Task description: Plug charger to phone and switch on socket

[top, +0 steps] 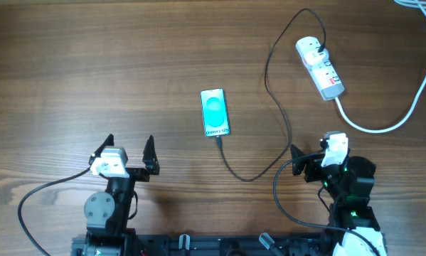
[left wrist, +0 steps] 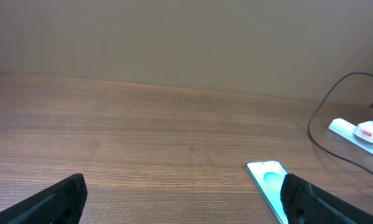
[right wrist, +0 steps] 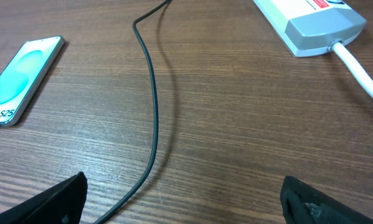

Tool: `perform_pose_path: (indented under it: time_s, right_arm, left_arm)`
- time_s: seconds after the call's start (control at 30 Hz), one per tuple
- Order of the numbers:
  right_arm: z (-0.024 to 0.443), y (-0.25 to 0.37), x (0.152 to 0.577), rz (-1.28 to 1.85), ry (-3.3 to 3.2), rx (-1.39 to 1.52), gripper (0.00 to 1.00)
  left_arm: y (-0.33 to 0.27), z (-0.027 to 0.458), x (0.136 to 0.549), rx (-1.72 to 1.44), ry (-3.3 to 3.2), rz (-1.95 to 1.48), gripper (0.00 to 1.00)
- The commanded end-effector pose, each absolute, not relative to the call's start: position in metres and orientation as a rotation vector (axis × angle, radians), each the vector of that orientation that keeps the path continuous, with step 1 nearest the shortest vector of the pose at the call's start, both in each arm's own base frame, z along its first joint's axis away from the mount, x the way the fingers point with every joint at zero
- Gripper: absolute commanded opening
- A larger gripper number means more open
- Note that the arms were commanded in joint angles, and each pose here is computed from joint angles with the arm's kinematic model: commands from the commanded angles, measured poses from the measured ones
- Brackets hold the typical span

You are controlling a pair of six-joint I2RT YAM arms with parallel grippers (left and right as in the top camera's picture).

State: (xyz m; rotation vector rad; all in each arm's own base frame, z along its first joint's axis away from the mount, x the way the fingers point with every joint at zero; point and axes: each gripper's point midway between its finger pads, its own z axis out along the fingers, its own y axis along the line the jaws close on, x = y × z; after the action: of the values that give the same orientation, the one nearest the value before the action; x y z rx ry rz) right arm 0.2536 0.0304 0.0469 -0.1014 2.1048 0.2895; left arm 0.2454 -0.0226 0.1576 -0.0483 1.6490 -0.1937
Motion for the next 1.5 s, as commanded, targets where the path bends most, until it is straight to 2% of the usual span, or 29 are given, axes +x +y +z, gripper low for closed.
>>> perform_pose_path:
  time_s: [0.0,0.13,0.37,0.9,1.47]
  right_arm:
    - [0.055,0.035,0.252,0.299,2.07,-0.137,1.0]
    - [0.061,0.038,0.245,0.303,2.055,-0.149,1.0]
    - [0.115,0.051,0.248,0.274,1.815,-0.258,1.0]
    - [0.184,0.052,0.238,0.253,1.521,-0.25,1.0]
    - [0.179,0.052,0.239,0.257,1.541,-0.248,1.0]
  left_arm:
    - [-0.021,0.157,0.245,-0.043,1.646,-0.173,1.0]
    - [-0.021,0.157,0.245,-0.043,1.646,-0.173,1.0]
    - [-0.021,0.157,0.245,-0.043,1.646,-0.173,1.0]
    - [-0.021,0.157,0.245,-0.043,1.646,-0.173,1.0]
    - [-0.021,0.157,0.245,-0.043,1.646,-0.173,1.0]
